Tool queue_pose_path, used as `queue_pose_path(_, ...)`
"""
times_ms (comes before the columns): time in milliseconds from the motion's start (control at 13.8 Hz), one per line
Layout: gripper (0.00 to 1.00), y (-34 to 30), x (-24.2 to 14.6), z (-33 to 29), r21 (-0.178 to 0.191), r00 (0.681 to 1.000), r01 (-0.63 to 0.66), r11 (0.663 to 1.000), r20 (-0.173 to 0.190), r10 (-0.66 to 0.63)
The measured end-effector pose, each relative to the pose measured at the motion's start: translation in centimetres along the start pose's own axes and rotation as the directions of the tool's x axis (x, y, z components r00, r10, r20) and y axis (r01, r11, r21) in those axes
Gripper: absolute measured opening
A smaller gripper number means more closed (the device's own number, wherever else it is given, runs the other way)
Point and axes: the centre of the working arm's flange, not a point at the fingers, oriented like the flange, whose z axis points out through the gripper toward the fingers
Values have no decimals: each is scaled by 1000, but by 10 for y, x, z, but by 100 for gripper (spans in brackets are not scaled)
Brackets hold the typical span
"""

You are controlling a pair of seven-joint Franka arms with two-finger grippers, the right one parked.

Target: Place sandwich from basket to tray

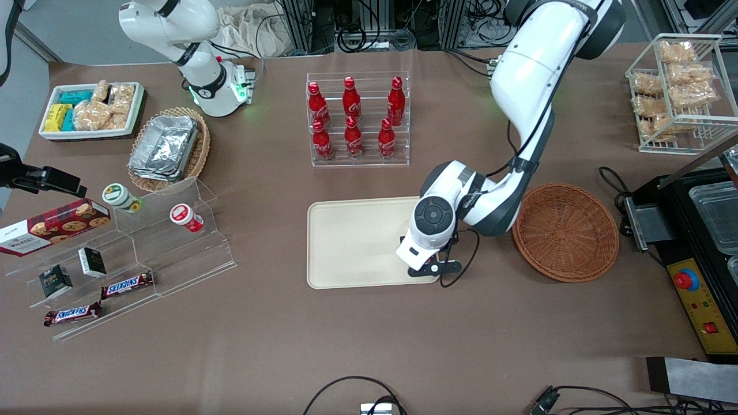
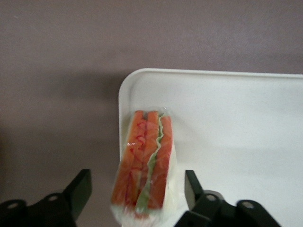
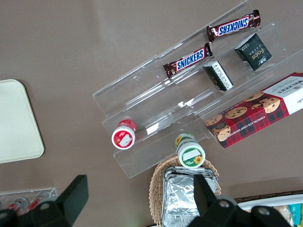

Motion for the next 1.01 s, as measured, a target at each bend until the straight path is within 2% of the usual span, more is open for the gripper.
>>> queue_pose_path(72, 100, -6, -3, -22, 8, 1000, 4, 1000, -2, -4)
queue_pose_path(217, 100, -37, -10, -70, 17, 1000, 22, 1000, -18, -21)
queue_pose_path(434, 100, -128, -29, -118, 20, 999, -23, 1000, -47, 24)
queue_pose_path(651, 100, -215, -44, -157, 35, 996, -76, 997, -45, 77)
queue_pose_path(867, 100, -289, -36, -205, 35, 994, -99, 994, -33, 100)
queue_pose_path(1012, 100, -325, -27, -242, 21, 994, -98, 995, -55, 99)
